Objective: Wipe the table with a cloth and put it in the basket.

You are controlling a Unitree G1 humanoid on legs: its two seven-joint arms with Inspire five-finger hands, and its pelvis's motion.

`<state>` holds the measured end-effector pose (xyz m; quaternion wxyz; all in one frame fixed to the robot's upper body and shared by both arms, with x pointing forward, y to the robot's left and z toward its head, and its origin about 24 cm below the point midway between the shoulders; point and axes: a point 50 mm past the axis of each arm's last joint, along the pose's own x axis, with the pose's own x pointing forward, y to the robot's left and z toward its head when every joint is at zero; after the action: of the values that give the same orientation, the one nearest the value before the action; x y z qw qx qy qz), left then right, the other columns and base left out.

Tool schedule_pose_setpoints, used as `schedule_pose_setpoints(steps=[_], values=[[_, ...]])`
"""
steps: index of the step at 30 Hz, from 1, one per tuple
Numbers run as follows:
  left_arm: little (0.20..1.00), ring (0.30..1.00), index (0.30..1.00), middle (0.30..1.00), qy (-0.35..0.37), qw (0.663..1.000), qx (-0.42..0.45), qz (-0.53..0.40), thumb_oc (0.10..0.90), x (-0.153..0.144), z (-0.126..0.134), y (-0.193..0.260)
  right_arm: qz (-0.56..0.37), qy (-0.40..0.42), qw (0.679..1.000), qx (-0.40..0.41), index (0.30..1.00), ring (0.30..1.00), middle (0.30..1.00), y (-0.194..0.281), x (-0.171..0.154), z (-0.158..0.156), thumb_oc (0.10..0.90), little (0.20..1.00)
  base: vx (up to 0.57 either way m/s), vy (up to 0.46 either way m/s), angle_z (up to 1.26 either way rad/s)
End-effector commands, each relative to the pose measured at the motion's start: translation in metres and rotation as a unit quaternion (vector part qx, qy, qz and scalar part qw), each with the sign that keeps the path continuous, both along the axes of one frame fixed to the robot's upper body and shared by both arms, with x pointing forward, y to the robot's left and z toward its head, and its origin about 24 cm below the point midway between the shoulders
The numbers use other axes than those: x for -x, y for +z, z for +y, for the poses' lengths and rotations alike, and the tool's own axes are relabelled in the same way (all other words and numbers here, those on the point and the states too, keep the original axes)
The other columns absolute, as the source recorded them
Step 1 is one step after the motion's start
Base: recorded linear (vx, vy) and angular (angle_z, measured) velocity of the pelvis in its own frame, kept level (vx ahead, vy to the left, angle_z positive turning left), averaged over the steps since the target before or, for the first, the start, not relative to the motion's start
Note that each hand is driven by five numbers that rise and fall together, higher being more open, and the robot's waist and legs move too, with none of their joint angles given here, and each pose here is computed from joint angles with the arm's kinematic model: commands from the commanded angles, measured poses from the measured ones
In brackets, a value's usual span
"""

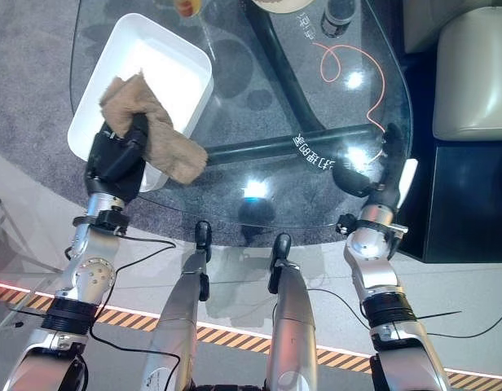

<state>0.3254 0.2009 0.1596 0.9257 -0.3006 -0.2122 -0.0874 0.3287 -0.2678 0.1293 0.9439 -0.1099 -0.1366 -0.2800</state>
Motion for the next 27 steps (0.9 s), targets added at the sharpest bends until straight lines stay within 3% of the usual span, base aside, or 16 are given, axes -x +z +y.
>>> schedule_pose_setpoints(steps=[1,9,27], values=[[0.200,0.300,0.300,0.300,0.019,0.984,0.002,-0.176,0.100,0.012,0.000,0.072,-0.106,0.012,0.994,0.004,0.900,0.900,0.900,0.044,-0.002,0.002,0.800,0.900,0.00,0.000,0.00],[0.200,0.300,0.300,0.300,0.054,0.982,0.002,-0.184,0.100,0.010,0.008,0.077,-0.103,-0.012,0.995,0.007,0.900,0.900,0.900,0.045,-0.005,-0.004,0.800,0.900,0.00,0.000,0.00],[0.200,0.300,0.300,0.300,0.148,0.968,-0.021,-0.202,0.100,0.003,0.025,0.101,-0.033,-0.204,0.976,-0.069,0.900,0.900,0.900,0.002,0.002,-0.056,0.800,0.900,0.00,0.000,0.00]])
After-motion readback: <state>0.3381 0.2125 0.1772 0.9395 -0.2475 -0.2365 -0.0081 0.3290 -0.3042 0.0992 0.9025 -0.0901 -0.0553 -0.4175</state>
